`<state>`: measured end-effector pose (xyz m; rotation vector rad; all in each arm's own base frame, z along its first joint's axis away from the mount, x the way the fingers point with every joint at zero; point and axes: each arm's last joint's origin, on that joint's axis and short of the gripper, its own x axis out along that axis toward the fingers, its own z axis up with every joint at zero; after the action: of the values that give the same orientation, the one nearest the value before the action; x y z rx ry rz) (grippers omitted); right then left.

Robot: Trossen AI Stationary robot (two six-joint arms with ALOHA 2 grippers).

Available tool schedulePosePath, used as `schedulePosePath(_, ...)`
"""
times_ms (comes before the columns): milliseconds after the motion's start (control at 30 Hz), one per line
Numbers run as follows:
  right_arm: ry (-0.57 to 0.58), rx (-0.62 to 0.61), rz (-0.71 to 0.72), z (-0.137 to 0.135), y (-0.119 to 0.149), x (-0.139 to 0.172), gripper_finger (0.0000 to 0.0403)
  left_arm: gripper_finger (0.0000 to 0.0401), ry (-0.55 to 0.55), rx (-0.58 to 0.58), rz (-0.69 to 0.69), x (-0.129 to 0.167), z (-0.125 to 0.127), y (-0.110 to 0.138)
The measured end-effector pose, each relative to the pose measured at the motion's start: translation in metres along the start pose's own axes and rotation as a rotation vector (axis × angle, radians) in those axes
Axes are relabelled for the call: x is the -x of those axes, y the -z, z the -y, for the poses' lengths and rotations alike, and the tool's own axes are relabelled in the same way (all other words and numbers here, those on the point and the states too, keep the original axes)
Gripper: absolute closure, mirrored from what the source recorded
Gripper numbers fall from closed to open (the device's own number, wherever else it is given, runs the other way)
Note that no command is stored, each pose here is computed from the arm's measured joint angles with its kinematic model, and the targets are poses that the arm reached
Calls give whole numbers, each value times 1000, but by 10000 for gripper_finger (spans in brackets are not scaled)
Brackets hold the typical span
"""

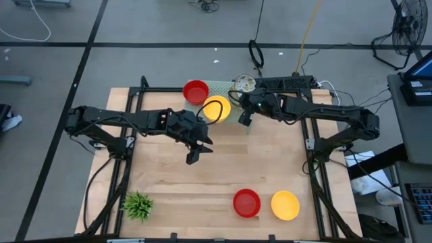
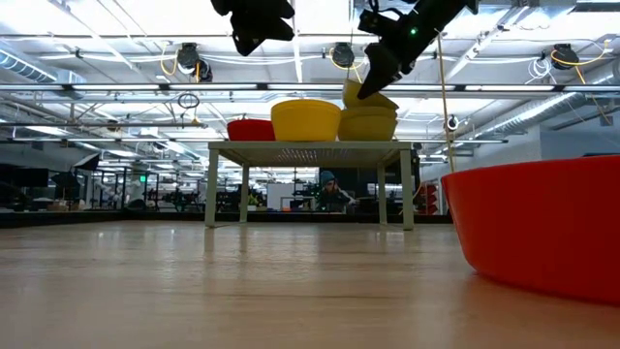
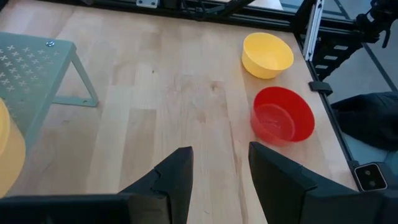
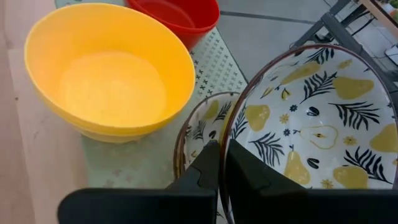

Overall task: Pick & Place Mini bowls
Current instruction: Stack the white patterned bowl on the white patterned bowl on the shelf

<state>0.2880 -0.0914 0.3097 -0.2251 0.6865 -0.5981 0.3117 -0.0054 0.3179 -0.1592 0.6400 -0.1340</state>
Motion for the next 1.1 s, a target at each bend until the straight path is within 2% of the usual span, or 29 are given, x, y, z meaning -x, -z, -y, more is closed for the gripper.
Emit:
schedulePosePath(200, -4, -29, 1, 0, 0, 0, 395, 242, 0, -1, -1, 0, 0, 0)
schedulePosePath(367, -84, -29, 14, -3, 0, 0, 395, 242, -1, 1, -11, 0, 0, 1)
schedulePosePath(967, -83, -33, -22, -3, 3, 0, 394, 242, -1, 1, -13, 0, 0, 1)
schedulePosePath(1100, -83, -34, -21, -3, 3, 0, 380, 242, -1, 1, -13, 0, 0, 1)
